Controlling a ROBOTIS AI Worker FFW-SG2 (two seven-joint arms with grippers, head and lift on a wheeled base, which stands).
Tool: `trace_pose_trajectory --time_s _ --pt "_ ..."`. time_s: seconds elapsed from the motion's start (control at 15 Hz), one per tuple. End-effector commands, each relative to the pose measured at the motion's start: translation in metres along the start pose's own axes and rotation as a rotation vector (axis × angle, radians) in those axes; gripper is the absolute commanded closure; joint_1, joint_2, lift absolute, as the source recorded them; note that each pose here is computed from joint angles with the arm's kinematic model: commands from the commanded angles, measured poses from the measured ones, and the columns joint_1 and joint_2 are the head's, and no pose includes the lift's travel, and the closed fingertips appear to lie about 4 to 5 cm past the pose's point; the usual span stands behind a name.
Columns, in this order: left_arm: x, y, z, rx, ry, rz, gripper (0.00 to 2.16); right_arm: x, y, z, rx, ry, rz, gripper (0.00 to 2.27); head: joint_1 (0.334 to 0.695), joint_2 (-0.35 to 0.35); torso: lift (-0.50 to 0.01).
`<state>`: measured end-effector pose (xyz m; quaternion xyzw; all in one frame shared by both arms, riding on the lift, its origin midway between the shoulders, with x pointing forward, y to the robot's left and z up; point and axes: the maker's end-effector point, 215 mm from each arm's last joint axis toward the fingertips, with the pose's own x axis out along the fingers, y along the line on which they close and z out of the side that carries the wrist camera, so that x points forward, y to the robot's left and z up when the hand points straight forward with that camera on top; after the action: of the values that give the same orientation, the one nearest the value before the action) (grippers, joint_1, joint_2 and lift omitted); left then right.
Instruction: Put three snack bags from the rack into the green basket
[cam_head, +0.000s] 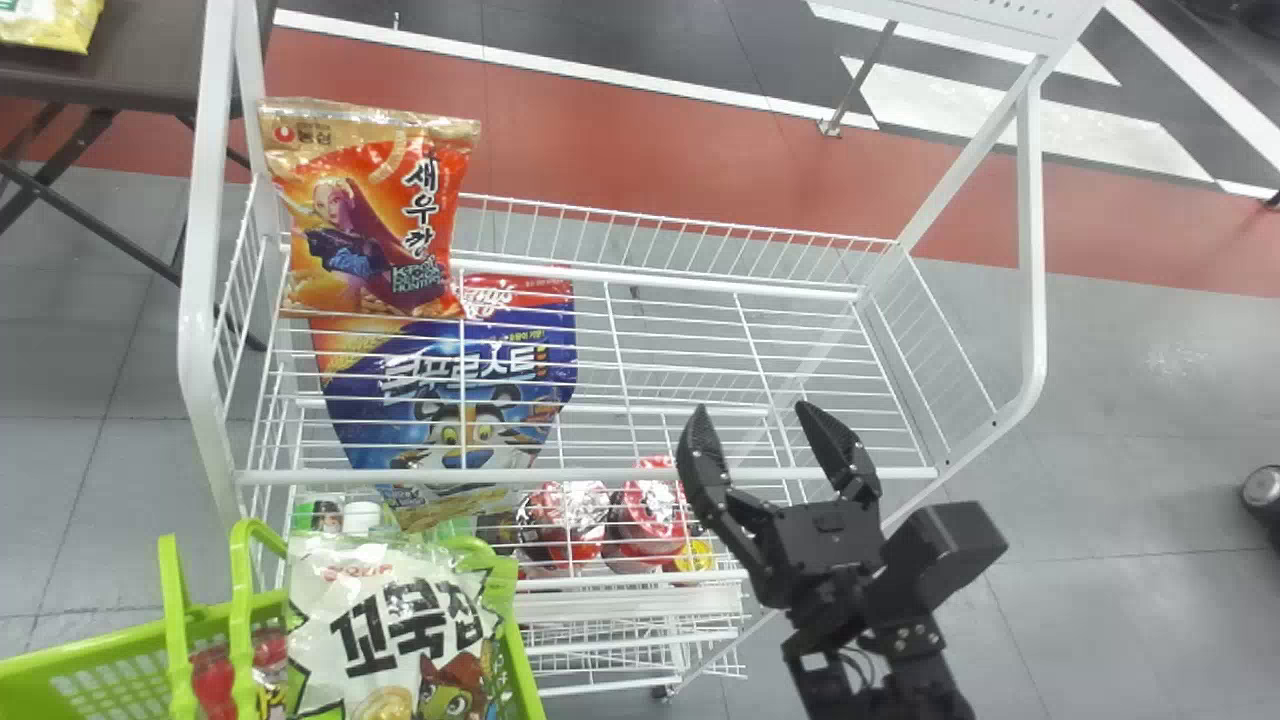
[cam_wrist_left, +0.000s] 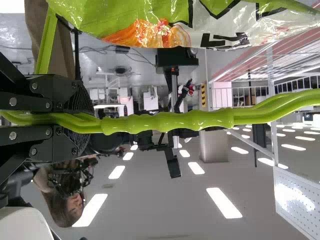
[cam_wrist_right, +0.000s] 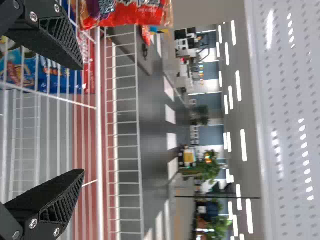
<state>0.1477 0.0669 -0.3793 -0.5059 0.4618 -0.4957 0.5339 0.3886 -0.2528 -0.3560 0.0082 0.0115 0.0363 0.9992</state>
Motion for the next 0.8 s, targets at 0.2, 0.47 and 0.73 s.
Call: trace_pose_trajectory --time_s 0.2,0.47,0.73 --pt "-0.001 -0.005 -0.01 -0.001 0.008 -0.003 2.15 -0.012 0.028 -0.008 0.005 -0.021 0.032 0.07 0.695 -0.35 0.0" --pt "-0.002 -0.007 -0.011 0.003 0.012 -0.003 2.15 -0.019 0.031 -0.014 0.01 -0.004 0.033 0.08 0.695 -0.35 0.0" --pt "-0.003 -0.008 -0.01 0.01 0.014 0.001 2.15 -0.025 0.034 -0.012 0.017 -0.014 0.022 0.08 0.695 -0.35 0.0"
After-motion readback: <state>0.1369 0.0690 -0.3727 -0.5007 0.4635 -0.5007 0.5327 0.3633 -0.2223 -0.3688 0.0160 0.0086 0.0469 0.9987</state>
